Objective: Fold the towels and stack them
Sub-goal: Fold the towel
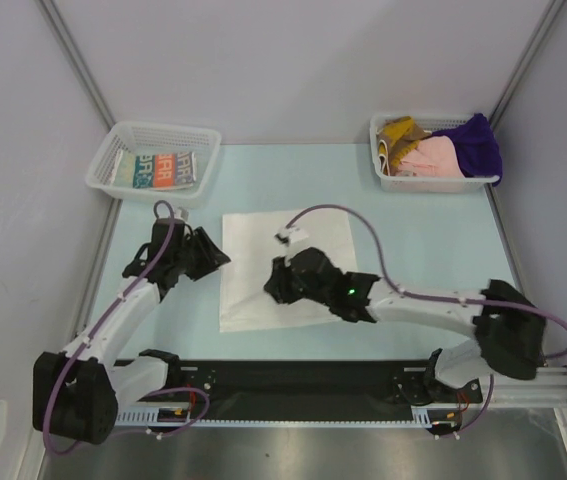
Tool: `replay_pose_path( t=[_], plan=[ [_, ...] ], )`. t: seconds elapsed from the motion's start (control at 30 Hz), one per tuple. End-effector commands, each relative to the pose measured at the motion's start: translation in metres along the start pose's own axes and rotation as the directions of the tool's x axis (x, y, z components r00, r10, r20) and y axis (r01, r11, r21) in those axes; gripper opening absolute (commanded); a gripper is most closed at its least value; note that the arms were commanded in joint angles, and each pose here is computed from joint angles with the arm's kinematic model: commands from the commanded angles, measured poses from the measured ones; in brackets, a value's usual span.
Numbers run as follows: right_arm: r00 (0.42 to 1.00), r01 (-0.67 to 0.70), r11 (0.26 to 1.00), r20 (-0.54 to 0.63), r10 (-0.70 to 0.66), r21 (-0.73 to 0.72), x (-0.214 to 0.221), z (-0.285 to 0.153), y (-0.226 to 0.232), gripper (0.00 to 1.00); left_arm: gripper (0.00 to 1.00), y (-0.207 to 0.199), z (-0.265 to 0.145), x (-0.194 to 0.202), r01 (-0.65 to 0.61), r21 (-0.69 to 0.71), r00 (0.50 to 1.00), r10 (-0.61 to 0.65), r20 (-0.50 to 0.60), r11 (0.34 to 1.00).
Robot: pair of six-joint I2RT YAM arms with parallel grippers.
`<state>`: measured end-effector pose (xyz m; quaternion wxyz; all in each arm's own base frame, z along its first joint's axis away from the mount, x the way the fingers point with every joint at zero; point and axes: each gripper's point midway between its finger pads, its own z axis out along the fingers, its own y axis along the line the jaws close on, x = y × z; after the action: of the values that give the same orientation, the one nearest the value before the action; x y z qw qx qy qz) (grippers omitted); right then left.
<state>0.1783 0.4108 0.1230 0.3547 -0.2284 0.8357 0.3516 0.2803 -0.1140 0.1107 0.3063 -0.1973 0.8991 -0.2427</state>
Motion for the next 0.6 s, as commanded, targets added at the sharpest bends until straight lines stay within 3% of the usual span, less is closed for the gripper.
replay_pose_path(
  t=[0.0, 0.1, 0.2, 0.57],
  plan=[
    [0.979, -0.191, 0.914, 0.141, 0.149, 0.358, -0.028, -0.063, -0.091, 0.30, 0.49, 0.009, -0.012, 0.017, -0.003, -0.018, 1.000, 0.003, -0.007, 1.000],
    [0.959, -0.279, 0.818, 0.187, 0.212, 0.503, -0.007, -0.102, -0.152, 0.34, 0.49, 0.026, -0.018, 0.030, -0.016, -0.088, 1.000, 0.015, -0.015, 0.996],
    [0.933, -0.358, 0.764, 0.222, 0.282, 0.536, 0.012, -0.133, -0.186, 0.35, 0.49, 0.042, -0.021, 0.046, -0.010, -0.142, 0.999, 0.004, -0.048, 0.990],
    [0.891, -0.453, 0.703, 0.248, 0.380, 0.548, 0.049, -0.148, -0.220, 0.34, 0.50, 0.071, -0.014, 0.081, 0.016, -0.250, 0.997, -0.036, -0.074, 0.968]
  ],
)
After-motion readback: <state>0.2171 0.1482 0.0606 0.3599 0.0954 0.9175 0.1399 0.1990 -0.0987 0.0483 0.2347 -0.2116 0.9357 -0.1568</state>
